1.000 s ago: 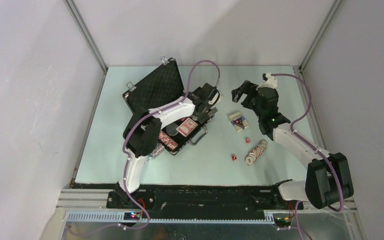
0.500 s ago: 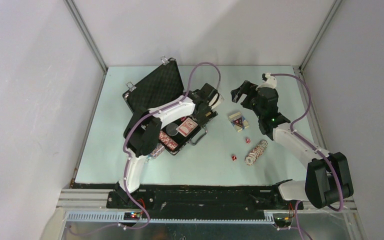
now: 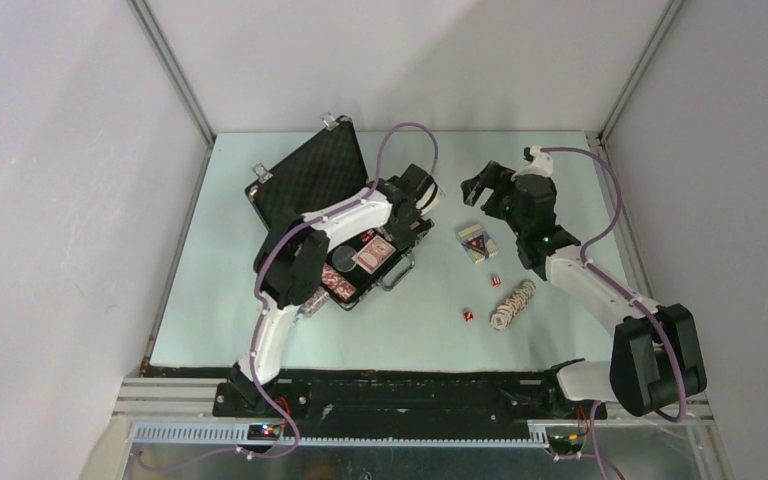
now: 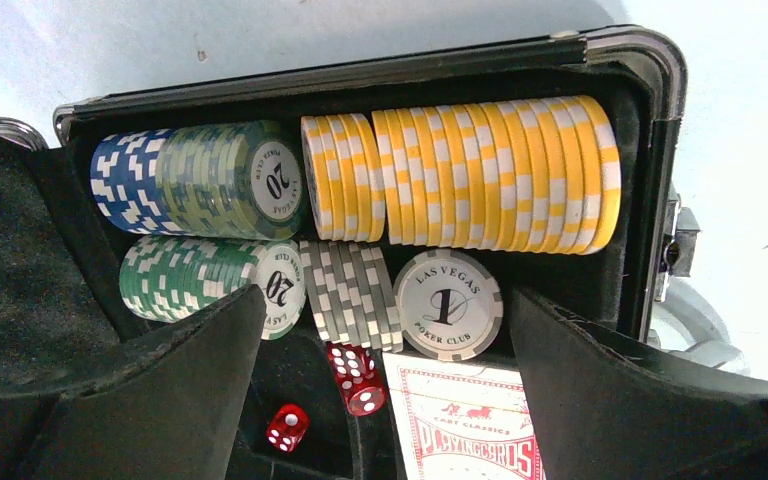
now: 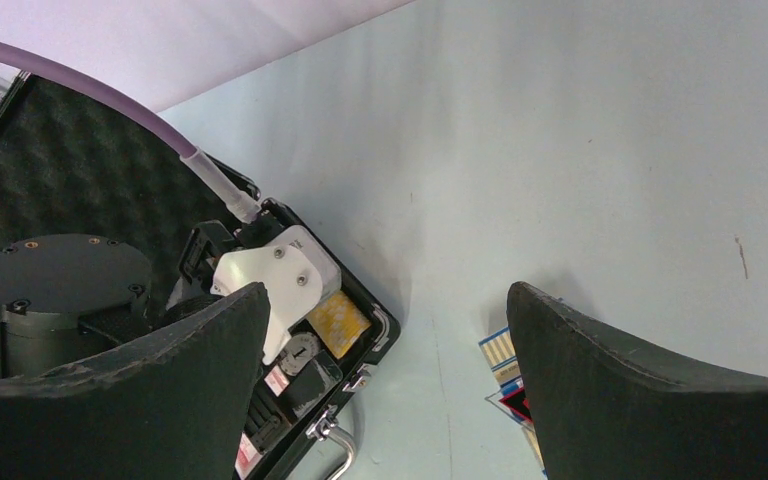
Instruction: Pack up texas hold em set
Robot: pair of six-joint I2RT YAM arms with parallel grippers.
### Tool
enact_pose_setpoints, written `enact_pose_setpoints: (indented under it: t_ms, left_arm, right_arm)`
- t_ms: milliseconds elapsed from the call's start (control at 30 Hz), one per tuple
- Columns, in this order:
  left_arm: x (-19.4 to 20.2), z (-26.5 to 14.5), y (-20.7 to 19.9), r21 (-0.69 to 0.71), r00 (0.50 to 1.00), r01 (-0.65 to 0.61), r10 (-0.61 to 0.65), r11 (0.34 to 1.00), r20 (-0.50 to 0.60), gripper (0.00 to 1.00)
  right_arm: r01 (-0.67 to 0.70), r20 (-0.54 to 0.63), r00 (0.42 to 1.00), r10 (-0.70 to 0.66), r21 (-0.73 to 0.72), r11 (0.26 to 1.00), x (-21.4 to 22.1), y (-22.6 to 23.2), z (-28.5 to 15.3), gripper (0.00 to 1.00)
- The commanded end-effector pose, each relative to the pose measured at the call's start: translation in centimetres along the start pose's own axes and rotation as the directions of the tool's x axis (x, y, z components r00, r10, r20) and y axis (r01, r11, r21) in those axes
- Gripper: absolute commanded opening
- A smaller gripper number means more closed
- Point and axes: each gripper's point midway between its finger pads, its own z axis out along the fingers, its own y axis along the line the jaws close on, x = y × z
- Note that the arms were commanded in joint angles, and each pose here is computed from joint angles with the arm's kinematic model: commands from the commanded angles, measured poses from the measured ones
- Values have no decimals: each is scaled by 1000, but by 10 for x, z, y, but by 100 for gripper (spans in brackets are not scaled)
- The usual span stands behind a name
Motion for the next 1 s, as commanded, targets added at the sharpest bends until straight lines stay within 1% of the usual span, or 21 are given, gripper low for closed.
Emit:
enact_pose_setpoints:
  t_ms: [0, 100, 200, 300, 333, 400, 500, 733, 800, 900, 967]
  left_arm:
    - [4, -5, 19, -41, 999, 39, -40, 998, -14, 100]
    - [-3, -9, 27, -76, 998, 61, -59, 995, 22, 100]
    - [-8, -18, 41, -145, 994, 98, -89, 985, 67, 100]
    - [-19, -26, 57, -194, 980, 163, -136, 967, 144, 98]
    - [-22, -31, 61, -195, 973, 190, -159, 962, 165, 94]
    - [-28, -36, 68, -186, 958, 234, -195, 954, 209, 90]
    - [-29, -41, 73, -187, 952, 252, -208, 949, 226, 89]
    - [-22, -41, 71, -188, 954, 248, -205, 950, 220, 85]
    - [-19, -39, 69, -186, 957, 242, -203, 952, 208, 88]
    - [-15, -34, 63, -164, 962, 231, -199, 959, 188, 96]
    - [-15, -35, 61, -155, 962, 230, -200, 961, 188, 99]
  right_arm:
    - [-16, 51, 999, 17, -36, 999, -21, 13, 3, 91]
    - [-16, 51, 999, 18, -36, 999, -21, 13, 2, 91]
    - [-15, 49, 999, 17, -37, 999, -20, 13, 3, 91]
    - [-14, 50, 999, 16, -37, 999, -20, 13, 3, 91]
    - [-14, 50, 999, 16, -37, 999, -21, 13, 2, 91]
    - [-14, 50, 999, 16, -37, 999, -21, 13, 2, 91]
    - [-13, 50, 999, 15, -37, 999, -21, 13, 2, 91]
    - [-14, 46, 999, 15, -43, 999, -20, 14, 2, 91]
    - [-14, 45, 999, 16, -43, 999, -20, 14, 2, 91]
    - [-14, 44, 999, 16, -44, 999, -20, 14, 2, 91]
    - [-15, 44, 999, 17, -44, 999, -20, 14, 2, 91]
